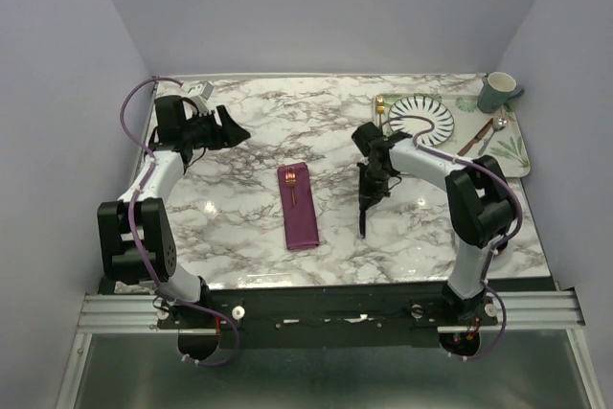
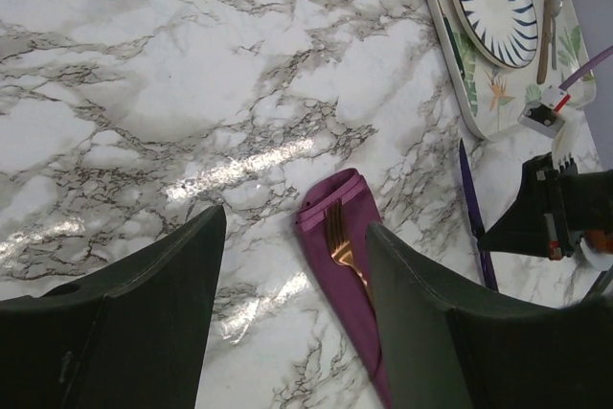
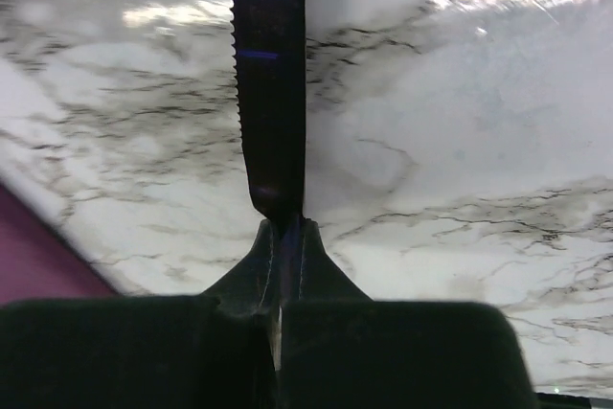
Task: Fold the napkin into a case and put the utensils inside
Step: Pick up the knife from the center of the board, then insert the knife into the folded napkin.
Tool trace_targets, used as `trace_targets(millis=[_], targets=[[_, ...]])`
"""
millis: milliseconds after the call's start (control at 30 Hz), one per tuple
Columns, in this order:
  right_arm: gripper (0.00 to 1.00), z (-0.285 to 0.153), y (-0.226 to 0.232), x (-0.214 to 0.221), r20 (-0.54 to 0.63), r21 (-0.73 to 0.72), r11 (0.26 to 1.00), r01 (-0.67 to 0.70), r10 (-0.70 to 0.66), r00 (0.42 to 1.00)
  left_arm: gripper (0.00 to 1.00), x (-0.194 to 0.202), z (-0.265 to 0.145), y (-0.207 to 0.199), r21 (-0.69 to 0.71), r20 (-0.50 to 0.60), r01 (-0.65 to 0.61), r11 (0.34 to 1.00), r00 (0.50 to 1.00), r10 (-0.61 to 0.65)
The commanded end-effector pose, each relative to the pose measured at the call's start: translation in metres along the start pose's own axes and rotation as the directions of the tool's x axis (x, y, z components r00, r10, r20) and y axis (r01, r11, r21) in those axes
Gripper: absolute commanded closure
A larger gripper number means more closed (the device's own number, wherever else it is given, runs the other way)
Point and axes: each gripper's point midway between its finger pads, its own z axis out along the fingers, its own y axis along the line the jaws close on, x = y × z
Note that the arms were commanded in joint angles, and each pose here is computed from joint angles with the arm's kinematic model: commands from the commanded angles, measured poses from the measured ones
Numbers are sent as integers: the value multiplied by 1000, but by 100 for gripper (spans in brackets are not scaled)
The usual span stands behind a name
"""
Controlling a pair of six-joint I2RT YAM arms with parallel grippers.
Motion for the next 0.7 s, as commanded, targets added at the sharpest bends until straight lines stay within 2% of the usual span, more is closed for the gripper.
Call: trace_targets(millis=[0, 100, 133, 267, 333, 367, 467, 667], targets=[[99, -44, 58, -31, 145, -112, 985, 130, -113, 983, 29, 3, -3, 5, -23, 20, -3, 1000, 1000, 3], [99, -64, 85, -43, 227, -117, 965, 234, -203, 952, 29, 8, -4, 6, -30, 17, 7, 1000, 1000, -7], [99, -80, 100, -58, 289, -131, 955, 264, -218, 932, 28, 8, -4, 8, -34, 27, 4, 999, 1000, -3], [99, -102, 140, -91, 406, -124, 934, 335, -260, 876, 28, 10, -5, 9, -44, 42, 11, 999, 999, -9], [99, -90, 151, -97, 393, -111, 932, 345, -278, 877, 28, 10, -5, 9, -47, 48, 12, 999, 999, -10], [99, -102, 164, -109, 431, -130, 925, 358, -272, 860, 28, 10, -5, 10, -49, 51, 15, 999, 999, -12], [99, -97, 180, -128, 458, -102, 922, 373, -290, 840, 28, 8, -6, 10, -53, 61, 7, 999, 998, -4], [99, -79, 193, -147, 470, -68, 928, 366, -294, 832, 28, 9, -9, 11, -66, 69, -8, 998, 998, 13]])
